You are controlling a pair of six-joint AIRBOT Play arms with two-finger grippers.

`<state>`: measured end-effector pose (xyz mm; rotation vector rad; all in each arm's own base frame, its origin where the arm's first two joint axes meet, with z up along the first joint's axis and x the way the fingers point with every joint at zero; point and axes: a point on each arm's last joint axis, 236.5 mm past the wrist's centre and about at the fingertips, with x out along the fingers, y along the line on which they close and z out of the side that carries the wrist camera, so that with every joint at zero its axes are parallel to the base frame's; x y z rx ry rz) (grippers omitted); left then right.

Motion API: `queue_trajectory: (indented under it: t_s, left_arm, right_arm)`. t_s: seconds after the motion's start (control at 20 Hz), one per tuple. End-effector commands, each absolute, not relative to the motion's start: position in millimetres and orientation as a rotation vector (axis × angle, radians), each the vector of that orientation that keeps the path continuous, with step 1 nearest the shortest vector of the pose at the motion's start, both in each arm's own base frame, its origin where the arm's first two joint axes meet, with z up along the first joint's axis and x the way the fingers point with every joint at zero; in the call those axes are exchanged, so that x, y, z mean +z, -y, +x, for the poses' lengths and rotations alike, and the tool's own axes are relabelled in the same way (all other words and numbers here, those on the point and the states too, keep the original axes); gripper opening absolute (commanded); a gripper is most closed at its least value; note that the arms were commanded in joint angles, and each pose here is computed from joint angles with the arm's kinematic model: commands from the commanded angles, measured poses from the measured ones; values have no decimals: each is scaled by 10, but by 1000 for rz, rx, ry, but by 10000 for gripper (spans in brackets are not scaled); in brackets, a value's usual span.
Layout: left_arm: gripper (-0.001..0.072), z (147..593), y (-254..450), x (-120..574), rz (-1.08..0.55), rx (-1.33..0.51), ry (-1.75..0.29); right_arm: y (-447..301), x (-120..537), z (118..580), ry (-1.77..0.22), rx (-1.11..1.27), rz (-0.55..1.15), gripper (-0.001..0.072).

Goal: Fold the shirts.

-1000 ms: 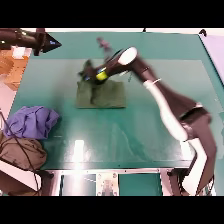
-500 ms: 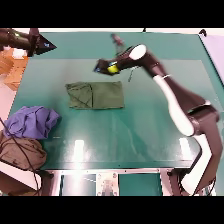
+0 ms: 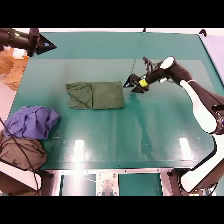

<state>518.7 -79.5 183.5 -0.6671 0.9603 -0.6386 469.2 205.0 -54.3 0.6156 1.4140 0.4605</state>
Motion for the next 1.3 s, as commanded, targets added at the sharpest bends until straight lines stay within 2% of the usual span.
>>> queue_trajectory:
  t_s: [0.0,0.15,0.25,0.3,0.35,0.4,0.45,0.55,0.65,0.75,0.85,1.05,1.25]
  left_arm:
    - [28,5220,783,1850,-672,-631,-946]
    - [27,5220,783,1850,-674,-630,-947]
    - [27,5220,783,1850,-674,-630,-947]
    - [28,5220,783,1850,-674,-630,-947]
    - [27,5219,783,1849,-674,-630,-948]
    - [28,5216,784,1849,-673,-630,-948]
    - [27,5212,785,1847,-673,-631,-950]
    - [28,5182,795,1836,-670,-638,-963]
    - [27,5165,800,1830,-669,-642,-970]
    - [27,5168,799,1830,-679,-635,-974]
    - [27,5187,793,1837,-684,-630,-967]
    - [28,5253,771,1862,-690,-615,-939]
    - [27,5290,804,1879,-691,-613,-923]
  right_arm:
    - [-2345,-850,4541,-1448,509,720,645]
    - [-2681,-975,4468,-1463,555,746,643]
    - [-2856,-905,4506,-1430,586,743,617]
    - [-2901,-845,4552,-1410,598,737,435]
    - [-2935,-764,4609,-1388,612,731,201]
    - [-2950,-680,4670,-1366,624,725,66]
    - [-2970,-557,4736,-1340,644,718,18]
    - [-2825,-201,4954,-1256,655,686,16]
    - [-2335,278,5236,-1139,582,613,15]
    - [-1487,704,5398,-1038,411,535,13]
    - [-469,950,5345,-998,203,499,12]
    - [1421,1187,4822,-921,-159,567,12]
    - [2816,1035,3781,-895,-490,697,12]
